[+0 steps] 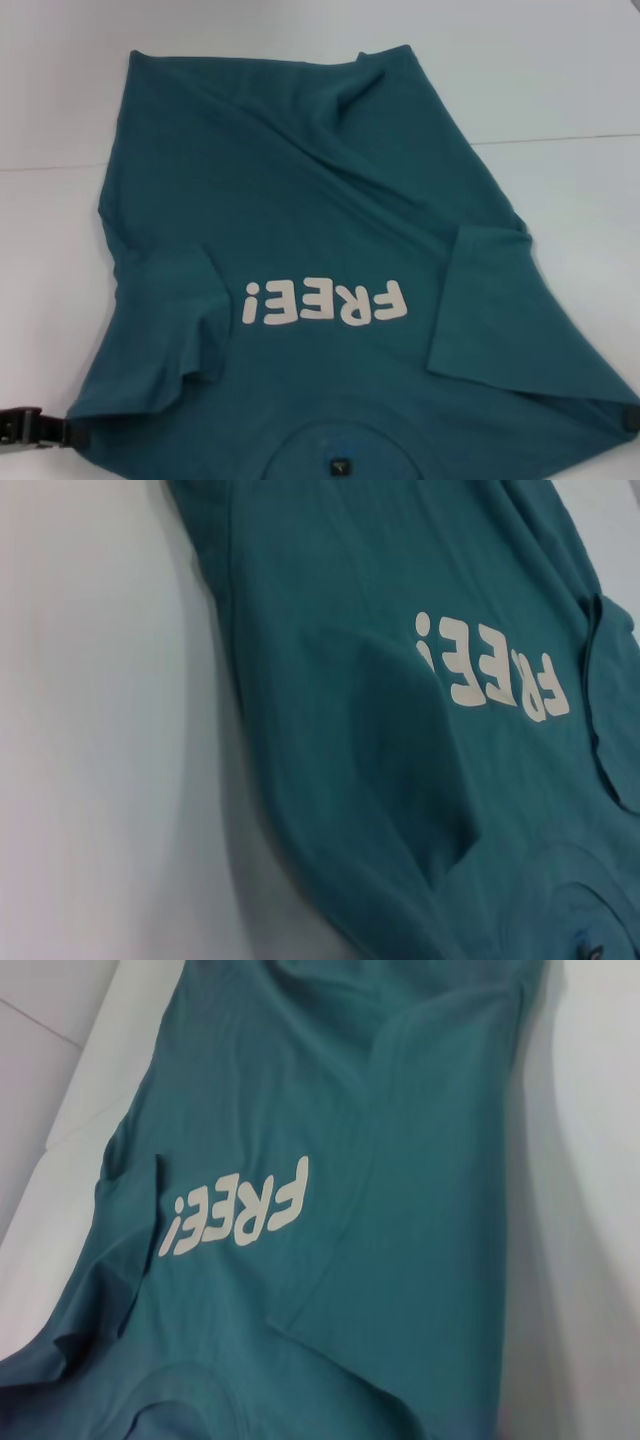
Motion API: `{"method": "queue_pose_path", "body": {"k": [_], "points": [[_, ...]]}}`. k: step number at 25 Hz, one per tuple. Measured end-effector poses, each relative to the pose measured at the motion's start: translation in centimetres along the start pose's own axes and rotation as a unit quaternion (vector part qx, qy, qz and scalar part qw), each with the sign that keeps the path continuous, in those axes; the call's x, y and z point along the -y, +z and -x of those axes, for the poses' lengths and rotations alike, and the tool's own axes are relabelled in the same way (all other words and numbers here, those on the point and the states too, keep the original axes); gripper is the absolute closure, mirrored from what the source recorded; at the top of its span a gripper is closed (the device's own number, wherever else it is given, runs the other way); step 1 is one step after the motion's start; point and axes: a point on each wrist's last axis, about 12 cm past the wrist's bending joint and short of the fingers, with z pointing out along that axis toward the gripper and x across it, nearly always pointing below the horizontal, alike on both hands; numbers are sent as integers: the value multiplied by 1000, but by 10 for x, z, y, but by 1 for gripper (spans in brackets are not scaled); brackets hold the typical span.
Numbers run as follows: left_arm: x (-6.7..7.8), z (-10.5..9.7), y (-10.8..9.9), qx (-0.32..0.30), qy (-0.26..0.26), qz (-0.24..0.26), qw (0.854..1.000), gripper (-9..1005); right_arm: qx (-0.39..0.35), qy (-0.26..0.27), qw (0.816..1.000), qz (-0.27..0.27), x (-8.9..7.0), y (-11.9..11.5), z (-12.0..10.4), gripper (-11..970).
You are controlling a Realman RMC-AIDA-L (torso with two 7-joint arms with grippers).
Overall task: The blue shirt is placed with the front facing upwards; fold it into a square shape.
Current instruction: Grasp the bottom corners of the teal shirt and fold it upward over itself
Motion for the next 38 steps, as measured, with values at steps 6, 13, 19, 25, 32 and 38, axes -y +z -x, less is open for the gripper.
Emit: {"method": "queue_pose_path", "body": {"k": [6,13,19,25,32,38], "points": [[-2,-10,-7,5,-13,-20,1000,975,3,14,1000,-4,5,-15,-13,956],[-4,-22,-10,1,-23,-34,999,975,5,27,1000,-2,8,-26,-26,956],[-5,-29,-15,2,-28,-39,999,975,12,33,999,6,8,-34,-37,956],[-7,-36,-18,6,-33,-44,998,976,20,42,999,9,9,-43,-49,956],[-9,-40,-21,13,-37,-45,998,976,33,54,998,6,11,-51,-60,955],[-11,-35,-21,30,-35,-44,998,976,48,45,998,13,10,-49,-50,955]]}}
